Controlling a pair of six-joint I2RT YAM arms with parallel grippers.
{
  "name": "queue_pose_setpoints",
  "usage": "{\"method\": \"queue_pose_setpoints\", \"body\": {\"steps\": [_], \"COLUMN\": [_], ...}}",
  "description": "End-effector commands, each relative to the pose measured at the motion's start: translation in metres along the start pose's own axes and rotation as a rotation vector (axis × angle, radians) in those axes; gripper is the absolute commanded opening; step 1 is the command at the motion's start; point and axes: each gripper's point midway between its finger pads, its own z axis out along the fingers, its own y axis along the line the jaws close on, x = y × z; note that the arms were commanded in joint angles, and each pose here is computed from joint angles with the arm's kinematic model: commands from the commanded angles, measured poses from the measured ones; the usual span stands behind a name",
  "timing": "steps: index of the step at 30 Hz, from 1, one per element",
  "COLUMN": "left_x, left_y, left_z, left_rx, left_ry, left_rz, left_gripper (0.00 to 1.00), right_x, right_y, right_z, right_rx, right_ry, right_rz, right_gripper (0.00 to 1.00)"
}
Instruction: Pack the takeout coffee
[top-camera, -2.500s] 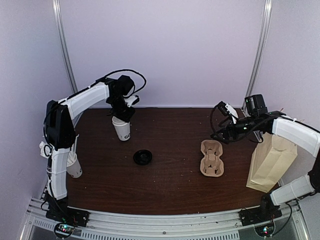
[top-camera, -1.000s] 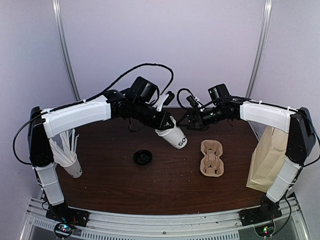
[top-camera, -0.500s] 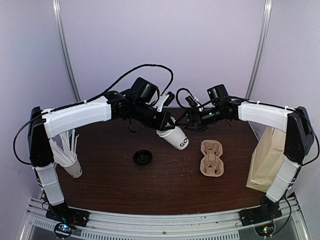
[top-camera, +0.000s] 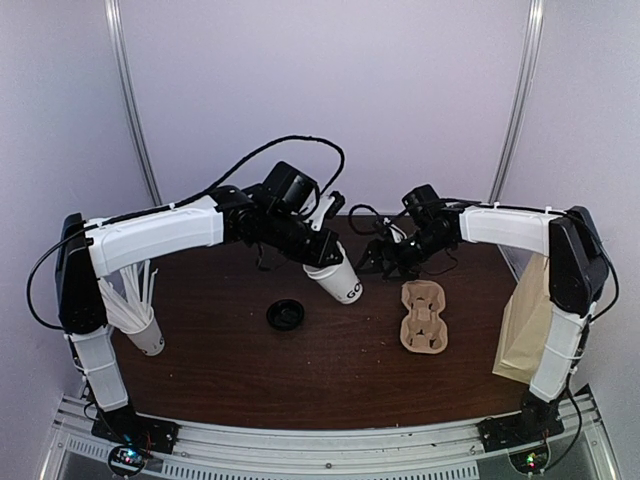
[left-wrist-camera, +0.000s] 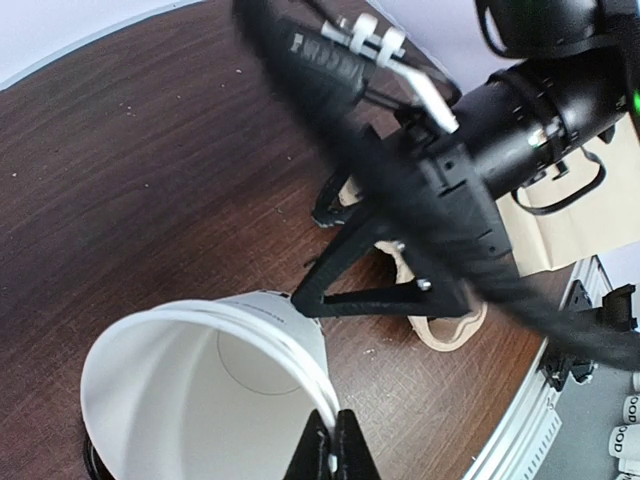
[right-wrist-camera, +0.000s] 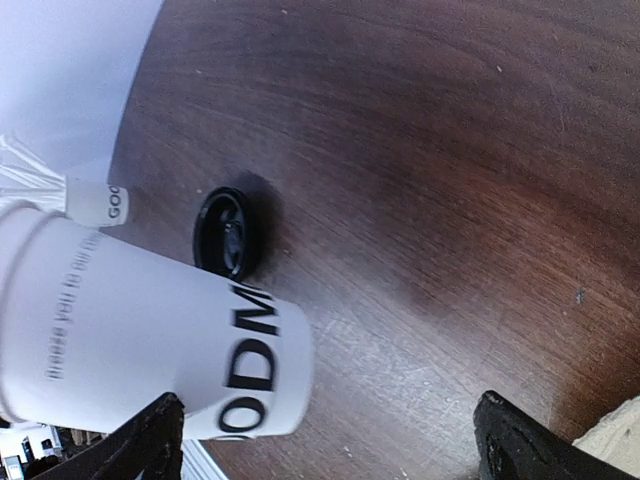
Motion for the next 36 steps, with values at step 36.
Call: {"method": "queue_pose_setpoints", "body": {"steps": [36], "left_x": [-0.014], "left_y": [-0.059], "left_z": [-0.073], "left_rx": [0.158], "left_ry": [-0.021], "left_rz": [0.132], "left_gripper": [0.00], "right_x": [0.052], "right_y": [0.092], "right_z": [-0.092], "right_rx": [-0.177], "right_ry": [-0.006], "right_rz": [-1.058], "right_gripper": [1.00]}}
